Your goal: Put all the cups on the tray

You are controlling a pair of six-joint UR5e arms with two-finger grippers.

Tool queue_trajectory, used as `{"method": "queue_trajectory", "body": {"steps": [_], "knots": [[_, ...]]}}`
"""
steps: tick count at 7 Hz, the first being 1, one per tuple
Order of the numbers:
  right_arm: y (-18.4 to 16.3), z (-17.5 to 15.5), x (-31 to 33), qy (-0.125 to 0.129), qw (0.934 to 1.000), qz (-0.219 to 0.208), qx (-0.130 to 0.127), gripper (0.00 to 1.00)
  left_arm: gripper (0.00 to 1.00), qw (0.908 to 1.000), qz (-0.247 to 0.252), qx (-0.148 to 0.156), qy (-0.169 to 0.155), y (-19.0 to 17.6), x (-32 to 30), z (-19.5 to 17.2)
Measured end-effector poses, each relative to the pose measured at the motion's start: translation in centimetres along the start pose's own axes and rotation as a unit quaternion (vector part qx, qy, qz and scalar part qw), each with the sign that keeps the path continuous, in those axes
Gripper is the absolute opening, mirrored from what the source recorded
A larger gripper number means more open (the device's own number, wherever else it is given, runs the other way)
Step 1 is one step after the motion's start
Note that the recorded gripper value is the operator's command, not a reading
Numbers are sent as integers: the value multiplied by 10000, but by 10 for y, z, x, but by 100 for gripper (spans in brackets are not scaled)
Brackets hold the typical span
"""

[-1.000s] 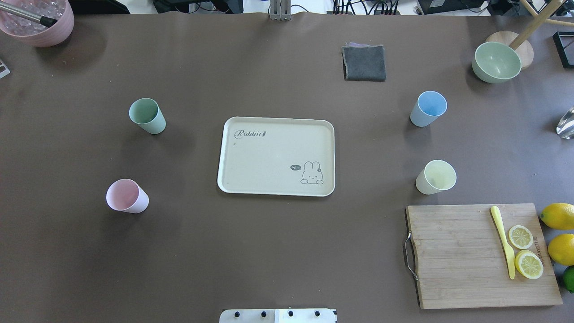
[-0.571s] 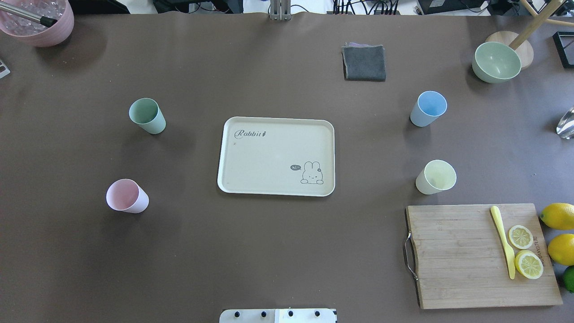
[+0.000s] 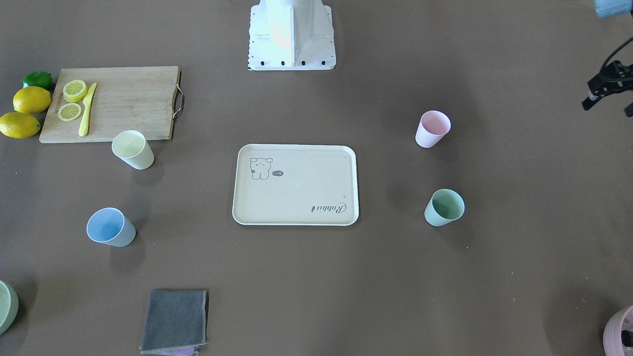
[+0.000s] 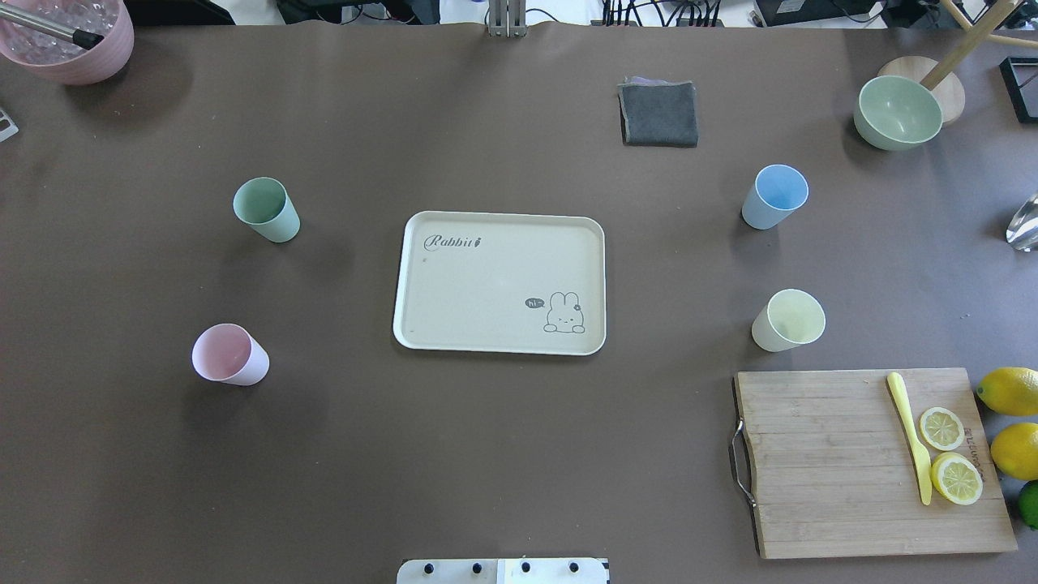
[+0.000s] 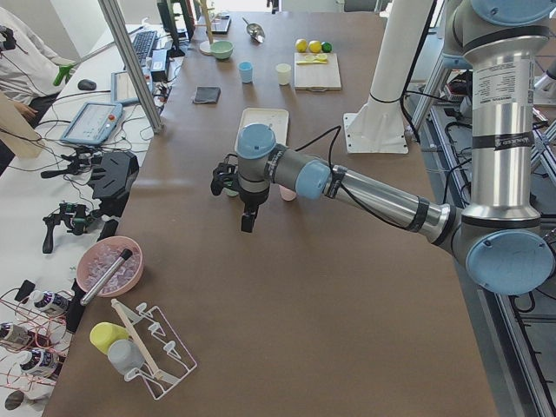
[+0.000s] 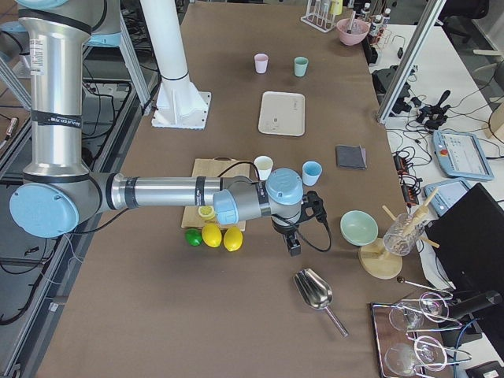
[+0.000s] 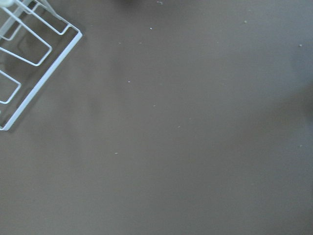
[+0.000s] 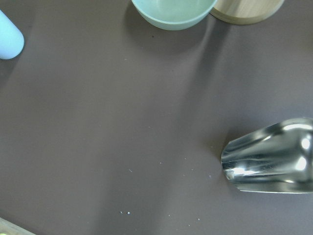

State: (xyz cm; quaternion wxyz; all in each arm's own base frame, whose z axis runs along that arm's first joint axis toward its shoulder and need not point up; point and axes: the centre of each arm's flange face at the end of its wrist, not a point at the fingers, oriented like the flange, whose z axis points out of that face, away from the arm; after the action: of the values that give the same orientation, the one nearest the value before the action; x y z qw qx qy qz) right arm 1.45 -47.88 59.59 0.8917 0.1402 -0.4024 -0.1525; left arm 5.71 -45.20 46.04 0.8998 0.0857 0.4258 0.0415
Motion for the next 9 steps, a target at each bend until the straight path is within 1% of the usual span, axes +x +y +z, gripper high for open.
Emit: {"method": "queue_trajectory", "body": {"steps": [1,2,4,5,6,7,9], "knots": [[-8,-1,-19,-70,10000,-50,30,100,98,9999,-107,41,90,2,31,15],[-15,0,-38,-126,9999,-40,31,100,97,9995,-283,99,76,4,65,37],[-30,11,-78,-260,9993,272,-62,98,97,9970,-756,130,94,9,153,88],[-36,18,-101,-337,9984,433,-141,98,95,9960,-885,105,105,16,187,108],[-41,25,-123,-411,9976,522,-213,95,95,9959,-898,80,62,25,206,125],[-44,30,-141,-471,9967,593,-275,94,95,9961,-884,53,10,30,213,135],[-56,51,-184,-584,9930,900,-485,93,95,9963,-862,-22,-66,36,214,147]]}}
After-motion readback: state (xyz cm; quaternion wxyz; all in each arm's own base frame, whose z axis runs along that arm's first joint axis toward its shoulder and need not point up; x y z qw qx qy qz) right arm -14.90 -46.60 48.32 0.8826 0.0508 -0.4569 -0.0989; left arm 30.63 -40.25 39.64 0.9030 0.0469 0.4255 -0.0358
